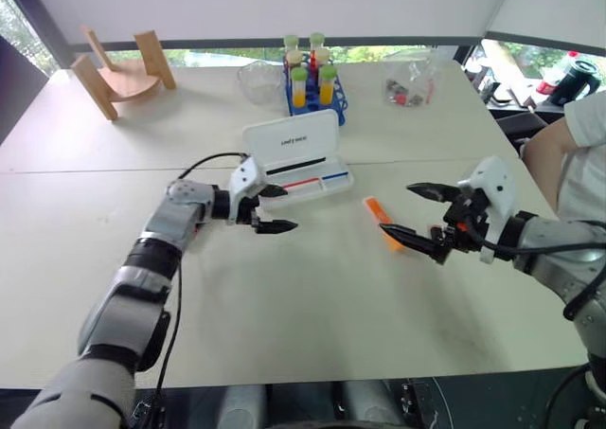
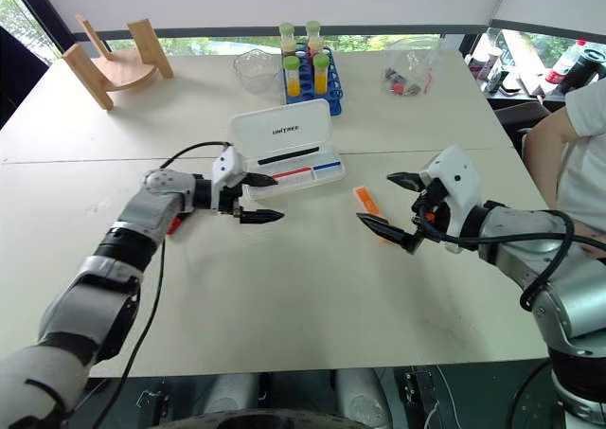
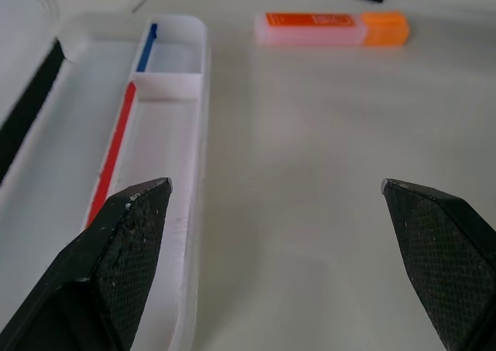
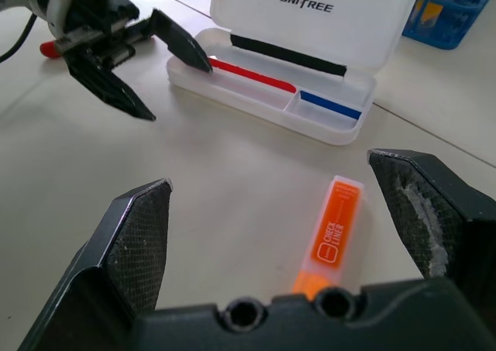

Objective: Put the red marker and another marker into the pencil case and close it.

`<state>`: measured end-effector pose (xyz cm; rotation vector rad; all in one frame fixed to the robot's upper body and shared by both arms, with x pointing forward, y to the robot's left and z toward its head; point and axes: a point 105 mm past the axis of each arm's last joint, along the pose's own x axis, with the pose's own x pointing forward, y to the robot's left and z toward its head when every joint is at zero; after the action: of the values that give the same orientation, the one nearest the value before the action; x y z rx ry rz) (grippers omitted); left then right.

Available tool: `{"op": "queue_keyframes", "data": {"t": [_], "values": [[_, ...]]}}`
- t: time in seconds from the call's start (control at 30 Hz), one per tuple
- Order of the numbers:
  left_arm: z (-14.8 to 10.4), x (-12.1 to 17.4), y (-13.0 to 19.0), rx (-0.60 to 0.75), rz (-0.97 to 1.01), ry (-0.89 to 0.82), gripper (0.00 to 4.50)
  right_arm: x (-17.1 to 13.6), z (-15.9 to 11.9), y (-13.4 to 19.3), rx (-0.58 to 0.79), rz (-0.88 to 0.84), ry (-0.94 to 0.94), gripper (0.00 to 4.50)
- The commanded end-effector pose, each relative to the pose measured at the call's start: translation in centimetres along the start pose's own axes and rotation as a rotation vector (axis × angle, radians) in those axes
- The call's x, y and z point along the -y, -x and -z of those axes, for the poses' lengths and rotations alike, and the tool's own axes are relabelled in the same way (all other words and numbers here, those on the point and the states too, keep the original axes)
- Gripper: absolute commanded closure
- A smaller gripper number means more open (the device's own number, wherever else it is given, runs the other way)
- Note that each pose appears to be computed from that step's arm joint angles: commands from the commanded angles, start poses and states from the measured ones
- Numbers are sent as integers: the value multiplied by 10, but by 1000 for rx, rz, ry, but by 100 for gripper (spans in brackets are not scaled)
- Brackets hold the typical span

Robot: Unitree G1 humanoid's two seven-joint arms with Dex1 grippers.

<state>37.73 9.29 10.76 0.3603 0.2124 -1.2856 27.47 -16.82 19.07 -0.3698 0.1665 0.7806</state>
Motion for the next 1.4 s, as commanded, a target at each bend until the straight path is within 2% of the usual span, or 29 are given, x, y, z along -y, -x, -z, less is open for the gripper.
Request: {"op": "queue_keyframes", "data": {"t": [0.03,0.1,0.13,0.2,0.4,0.43,0.63,0.77,0.93,1.13,1.23,1.3,1.4], "values": [[4,-9,-7,-41,-32,-48,2,5,-13,6,41,50,54,0],[6,-10,-9,-43,-36,-33,2,5,-14,6,46,57,56,0],[7,-10,-10,-44,-35,-21,53,5,-14,6,46,59,59,0],[9,-11,-10,-47,-30,6,127,6,-14,5,50,64,60,0],[11,-5,2,-46,29,26,439,10,-18,3,68,75,67,0],[12,-2,5,-47,51,25,446,11,-19,3,69,76,67,0],[18,39,30,-53,216,-11,446,16,-20,1,74,78,74,0],[26,70,43,-72,254,-15,446,16,-21,-2,77,66,76,0],[31,85,48,-87,250,-6,446,16,-22,-4,80,56,79,0],[36,88,45,-92,204,-9,446,17,-23,-8,85,40,89,0],[35,88,47,-84,184,-9,357,18,-24,-8,85,35,93,0],[29,86,52,-63,166,-10,262,18,-23,-9,84,32,95,0],[6,85,66,-4,125,-52,111,19,-23,-9,85,27,94,0]]}}
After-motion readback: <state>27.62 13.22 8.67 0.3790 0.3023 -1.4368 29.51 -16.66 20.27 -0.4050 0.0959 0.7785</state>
